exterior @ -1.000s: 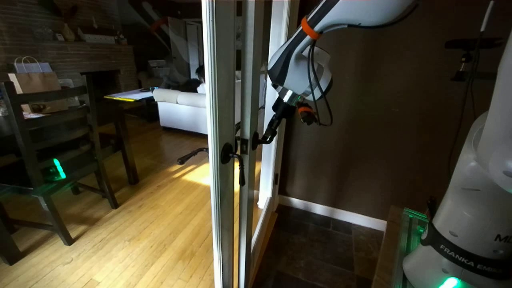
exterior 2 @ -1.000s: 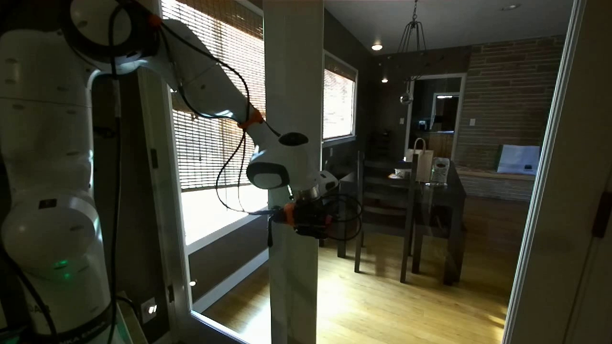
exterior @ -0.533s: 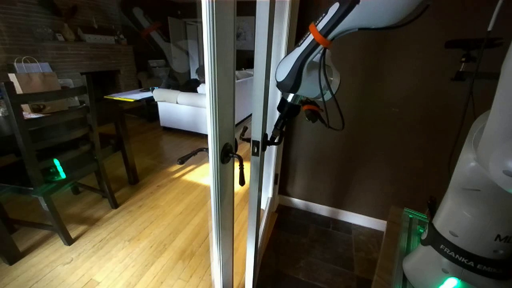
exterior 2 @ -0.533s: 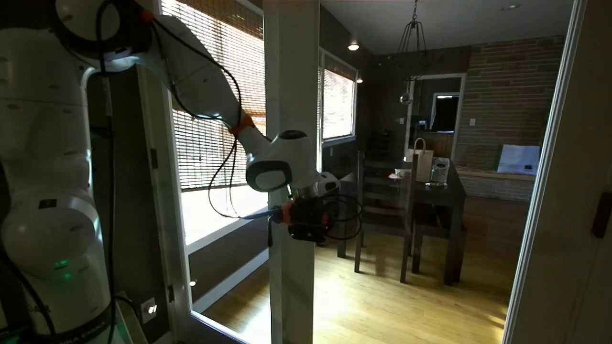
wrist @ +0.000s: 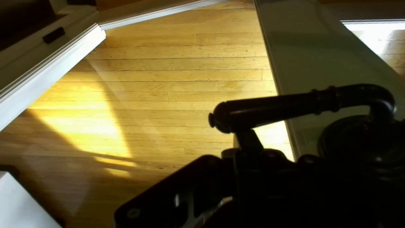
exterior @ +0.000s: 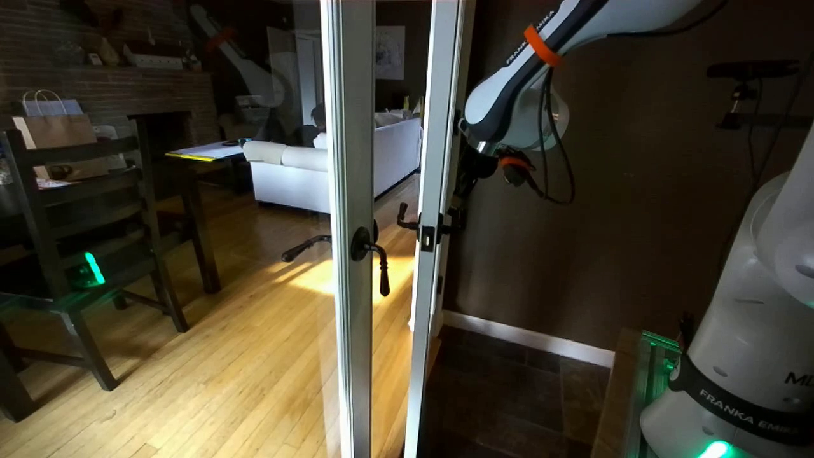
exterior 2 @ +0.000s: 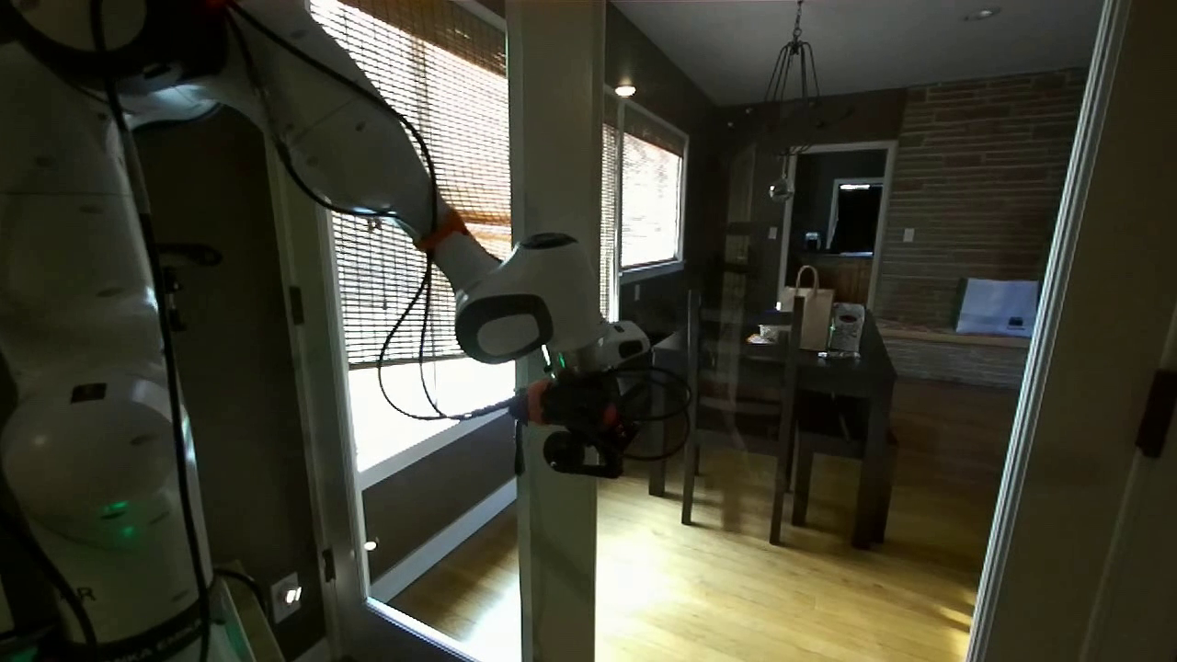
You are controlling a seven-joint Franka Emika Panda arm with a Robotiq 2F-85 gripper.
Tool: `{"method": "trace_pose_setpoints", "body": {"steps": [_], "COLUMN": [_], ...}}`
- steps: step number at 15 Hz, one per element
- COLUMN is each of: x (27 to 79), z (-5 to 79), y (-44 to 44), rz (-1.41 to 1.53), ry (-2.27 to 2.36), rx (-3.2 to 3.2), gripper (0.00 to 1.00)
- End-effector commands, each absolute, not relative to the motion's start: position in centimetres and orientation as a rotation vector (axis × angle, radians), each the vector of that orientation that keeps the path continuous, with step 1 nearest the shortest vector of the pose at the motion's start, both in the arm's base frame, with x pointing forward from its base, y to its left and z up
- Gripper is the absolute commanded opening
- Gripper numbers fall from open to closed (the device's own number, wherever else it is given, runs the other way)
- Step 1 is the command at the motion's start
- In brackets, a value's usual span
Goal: Open the right door
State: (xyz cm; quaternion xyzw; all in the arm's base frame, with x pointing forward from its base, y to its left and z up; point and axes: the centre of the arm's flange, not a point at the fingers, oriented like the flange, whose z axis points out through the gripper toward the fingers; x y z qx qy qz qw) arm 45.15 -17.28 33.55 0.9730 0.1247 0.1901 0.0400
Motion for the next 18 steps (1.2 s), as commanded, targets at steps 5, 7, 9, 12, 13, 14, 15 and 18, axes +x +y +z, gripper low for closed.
{"method": "trace_pose_setpoints", "body": {"steps": [5,7,9,12,13,14,15,18], "x": [36.8,34.5,32.5,31.3,31.8,32.4,32.8,32.9], "z": [41.1,40.8,39.7,38.8,39.3,39.5,39.7,39.3], "y": [-18.0,-16.3,-13.6,-8.9,-7.6,-6.1,-4.7,-0.3], "rz": [0.607,0.534,0.464,0.417,0.421,0.428,0.425,0.327], "ry": [0.247,0.311,0.405,0.563,0.599,0.608,0.62,0.638], "rx": [2.987,2.935,2.851,2.685,2.639,2.615,2.599,2.629], "gripper": [0.0,0.0,0.0,0.0,0.0,0.0,0.0,0.0]}}
